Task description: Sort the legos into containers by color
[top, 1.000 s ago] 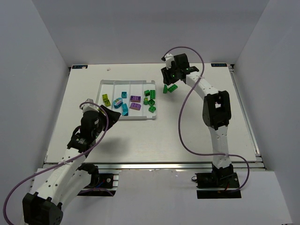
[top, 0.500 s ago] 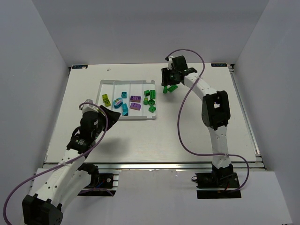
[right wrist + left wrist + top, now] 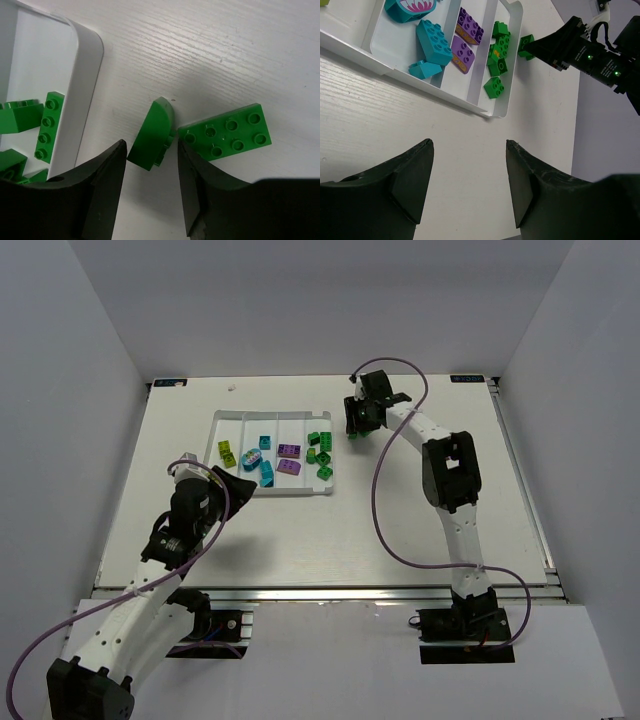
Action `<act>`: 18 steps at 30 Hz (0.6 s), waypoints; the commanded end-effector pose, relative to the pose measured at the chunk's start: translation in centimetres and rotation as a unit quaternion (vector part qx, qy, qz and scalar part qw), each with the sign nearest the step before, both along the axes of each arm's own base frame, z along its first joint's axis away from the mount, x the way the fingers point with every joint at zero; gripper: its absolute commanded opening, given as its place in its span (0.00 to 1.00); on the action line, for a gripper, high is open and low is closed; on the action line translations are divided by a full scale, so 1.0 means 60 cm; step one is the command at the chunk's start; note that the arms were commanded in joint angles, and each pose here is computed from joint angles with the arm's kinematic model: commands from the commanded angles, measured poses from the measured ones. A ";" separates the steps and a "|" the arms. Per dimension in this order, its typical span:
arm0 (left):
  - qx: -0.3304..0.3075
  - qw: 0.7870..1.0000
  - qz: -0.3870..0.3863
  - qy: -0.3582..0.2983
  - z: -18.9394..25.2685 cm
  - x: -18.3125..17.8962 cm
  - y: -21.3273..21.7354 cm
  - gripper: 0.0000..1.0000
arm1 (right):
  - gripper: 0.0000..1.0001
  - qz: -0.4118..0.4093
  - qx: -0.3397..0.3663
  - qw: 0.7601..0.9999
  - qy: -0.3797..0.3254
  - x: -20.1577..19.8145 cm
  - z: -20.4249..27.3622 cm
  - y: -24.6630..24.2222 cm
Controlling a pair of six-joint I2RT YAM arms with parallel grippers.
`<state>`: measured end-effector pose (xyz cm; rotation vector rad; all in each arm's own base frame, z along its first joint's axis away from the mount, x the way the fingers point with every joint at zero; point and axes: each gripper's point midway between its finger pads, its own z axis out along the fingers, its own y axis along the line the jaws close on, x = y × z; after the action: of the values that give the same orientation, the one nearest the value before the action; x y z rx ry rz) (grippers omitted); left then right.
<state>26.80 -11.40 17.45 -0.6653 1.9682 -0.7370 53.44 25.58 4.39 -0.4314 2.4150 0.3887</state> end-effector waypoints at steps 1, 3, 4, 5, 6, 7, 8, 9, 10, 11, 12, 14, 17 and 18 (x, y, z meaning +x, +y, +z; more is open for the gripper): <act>0.000 1.000 0.001 -0.007 0.011 0.001 0.000 0.69 | 0.49 0.006 -0.005 0.999 -0.031 0.019 0.013 0.018; 0.002 1.000 0.000 -0.006 0.011 0.002 0.000 0.69 | 0.36 0.010 -0.010 0.999 -0.033 0.018 0.011 0.018; 0.003 1.000 0.000 -0.005 0.011 0.003 0.000 0.69 | 0.31 0.011 -0.012 0.999 -0.034 0.017 0.012 0.017; 0.003 1.000 0.000 -0.007 0.011 0.003 0.000 0.69 | 0.21 0.012 -0.014 0.999 -0.033 0.016 0.010 0.014; 0.001 1.000 -0.001 -0.007 0.011 0.003 -0.001 0.69 | 0.16 0.017 -0.016 0.999 -0.038 0.014 0.017 0.014; 0.002 1.000 0.000 -0.006 0.008 0.003 0.000 0.69 | 0.06 0.018 -0.016 0.999 -0.039 0.013 0.020 0.014; 0.001 1.000 -0.001 -0.006 0.007 0.003 -0.002 0.69 | 0.01 0.020 -0.016 0.999 -0.045 0.013 0.033 0.012; 0.001 1.000 -0.001 -0.008 0.008 0.004 -0.001 0.69 | 0.00 0.022 -0.015 0.998 -0.052 0.015 0.042 0.011; 0.001 1.000 -0.001 -0.007 0.008 0.003 -0.001 0.69 | 0.00 0.024 -0.012 0.998 -0.058 0.014 0.051 0.012; 0.001 1.000 -0.002 -0.008 0.009 0.004 -0.001 0.69 | 0.00 0.027 -0.008 0.997 -0.066 0.014 0.063 0.014; 0.002 1.000 -0.001 -0.008 0.008 0.004 -0.001 0.69 | 0.00 0.030 -0.005 0.997 -0.076 0.006 0.085 0.011; 0.002 1.000 -0.002 -0.010 0.009 0.005 -0.002 0.69 | 0.00 0.039 0.024 0.991 -0.126 0.008 0.153 0.020; 0.001 1.000 -0.004 -0.011 0.006 0.005 -0.003 0.69 | 0.00 0.070 0.061 0.982 -0.166 -0.014 0.209 0.035; 0.000 1.000 -0.005 -0.011 0.005 0.005 -0.004 0.69 | 0.00 0.078 0.067 0.981 -0.166 -0.023 0.211 0.039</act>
<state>26.87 -11.43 17.34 -0.6648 1.9715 -0.7351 50.80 25.88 7.01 -0.5462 2.3216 0.4032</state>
